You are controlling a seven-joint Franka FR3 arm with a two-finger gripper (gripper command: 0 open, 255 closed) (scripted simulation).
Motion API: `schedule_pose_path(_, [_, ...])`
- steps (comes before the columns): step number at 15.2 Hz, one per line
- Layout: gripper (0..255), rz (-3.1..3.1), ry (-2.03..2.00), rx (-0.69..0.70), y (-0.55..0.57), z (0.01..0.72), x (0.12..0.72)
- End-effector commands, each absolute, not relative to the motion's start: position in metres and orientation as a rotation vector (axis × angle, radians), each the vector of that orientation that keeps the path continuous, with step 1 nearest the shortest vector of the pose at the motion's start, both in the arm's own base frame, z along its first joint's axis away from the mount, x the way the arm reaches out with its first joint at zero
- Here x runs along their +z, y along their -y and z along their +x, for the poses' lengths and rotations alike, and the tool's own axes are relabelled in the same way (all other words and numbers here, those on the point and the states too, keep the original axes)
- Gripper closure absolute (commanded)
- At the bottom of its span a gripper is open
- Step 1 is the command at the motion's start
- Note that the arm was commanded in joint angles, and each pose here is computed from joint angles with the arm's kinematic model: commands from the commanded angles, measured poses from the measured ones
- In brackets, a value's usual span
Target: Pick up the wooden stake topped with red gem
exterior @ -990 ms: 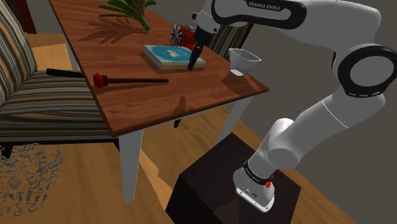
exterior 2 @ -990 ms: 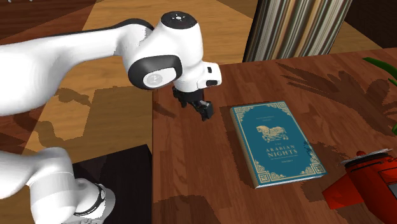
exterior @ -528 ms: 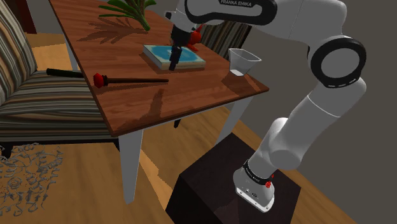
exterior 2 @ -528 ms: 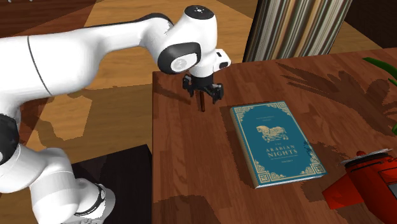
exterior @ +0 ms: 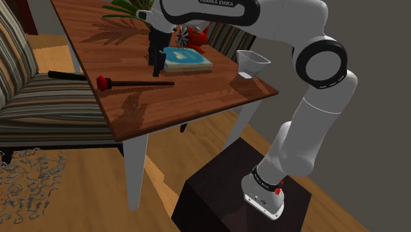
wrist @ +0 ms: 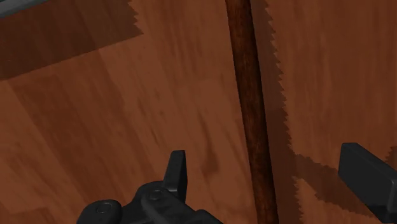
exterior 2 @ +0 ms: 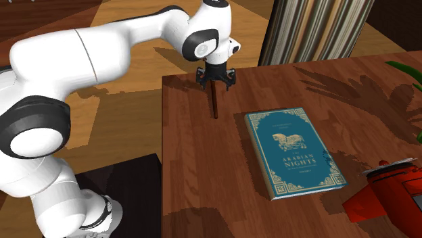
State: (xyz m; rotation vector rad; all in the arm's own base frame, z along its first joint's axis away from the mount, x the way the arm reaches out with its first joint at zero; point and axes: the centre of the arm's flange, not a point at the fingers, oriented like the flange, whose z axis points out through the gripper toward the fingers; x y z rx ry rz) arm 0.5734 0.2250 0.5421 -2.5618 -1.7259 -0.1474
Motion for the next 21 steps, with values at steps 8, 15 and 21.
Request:
schedule_pose_path(8, [0,-2.428,1.908,-0.139,-0.269,0.580,0.505])
schedule_pose_path(15, [255,-2.428,1.908,-0.139,-0.270,0.580,0.492])
schedule_pose_path(21, [255,-2.428,1.908,-0.139,-0.270,0.580,0.492])
